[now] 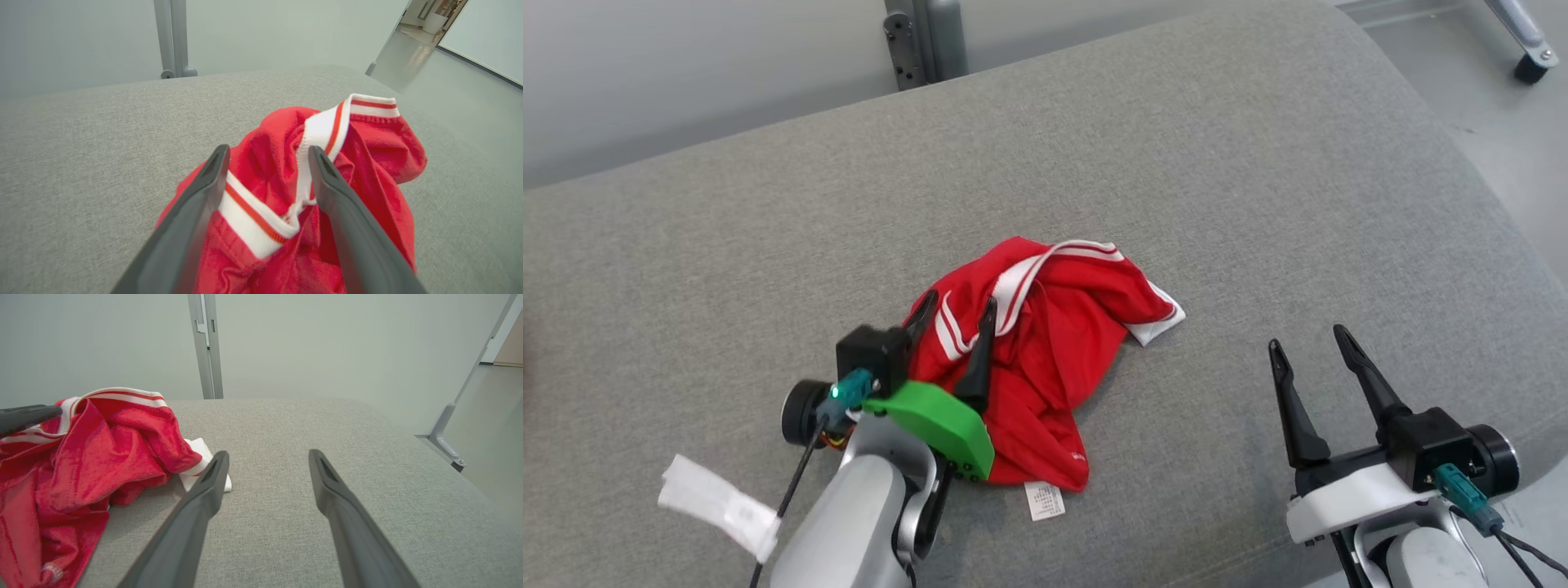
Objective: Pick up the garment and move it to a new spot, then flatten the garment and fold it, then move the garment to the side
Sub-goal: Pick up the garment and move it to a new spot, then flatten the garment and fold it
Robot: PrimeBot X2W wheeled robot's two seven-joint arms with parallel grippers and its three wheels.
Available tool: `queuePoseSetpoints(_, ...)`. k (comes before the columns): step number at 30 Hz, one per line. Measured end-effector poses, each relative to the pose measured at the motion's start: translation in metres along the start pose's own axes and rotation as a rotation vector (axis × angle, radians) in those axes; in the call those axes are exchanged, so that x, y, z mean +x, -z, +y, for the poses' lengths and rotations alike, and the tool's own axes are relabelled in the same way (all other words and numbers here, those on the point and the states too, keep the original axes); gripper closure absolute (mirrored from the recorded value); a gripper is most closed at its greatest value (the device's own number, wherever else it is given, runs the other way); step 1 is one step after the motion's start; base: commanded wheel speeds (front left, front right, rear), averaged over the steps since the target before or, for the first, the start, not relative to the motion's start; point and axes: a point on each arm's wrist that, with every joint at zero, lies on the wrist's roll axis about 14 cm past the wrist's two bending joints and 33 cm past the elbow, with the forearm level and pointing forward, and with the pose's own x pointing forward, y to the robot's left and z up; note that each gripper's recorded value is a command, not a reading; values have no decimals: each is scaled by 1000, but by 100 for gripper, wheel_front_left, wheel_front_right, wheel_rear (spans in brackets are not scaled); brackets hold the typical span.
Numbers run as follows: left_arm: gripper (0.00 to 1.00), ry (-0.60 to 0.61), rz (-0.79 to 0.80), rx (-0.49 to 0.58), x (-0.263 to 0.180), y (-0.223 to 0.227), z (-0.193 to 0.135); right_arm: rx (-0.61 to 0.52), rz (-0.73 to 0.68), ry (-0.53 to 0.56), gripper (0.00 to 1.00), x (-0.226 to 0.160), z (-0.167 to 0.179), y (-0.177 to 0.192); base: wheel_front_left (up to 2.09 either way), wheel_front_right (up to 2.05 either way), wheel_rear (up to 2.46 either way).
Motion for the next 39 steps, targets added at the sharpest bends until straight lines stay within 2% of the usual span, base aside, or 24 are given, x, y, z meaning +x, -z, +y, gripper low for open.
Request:
queuePoseSetpoints(5, 0, -126, -105, 53, -51, -7, 30, -33, -62, -25, 0, 2, 0, -19, 0, 0, 0)
queuePoseSetpoints(9, 0, -268, -112, 103, -100, -2, 65, -45, -93, -64, 0, 6, 9, -28, 0, 0, 0)
queuePoseSetpoints(13, 0, -414, -200, 92, -142, -21, 90, -51, -107, -101, 0, 10, 20, -31, 0, 0, 0)
queuePoseSetpoints(18, 0, -567, -229, 76, -198, -18, 114, -47, -103, -157, 0, 9, 38, -29, 0, 0, 0)
queuePoseSetpoints(27, 0, -609, -258, 90, -245, -14, 118, -34, -99, -202, 0, 4, 56, -27, 0, 0, 0)
queuePoseSetpoints(39, 0, -591, -263, 110, -245, -16, 116, -21, -94, -196, 0, 1, 57, -25, 0, 0, 0)
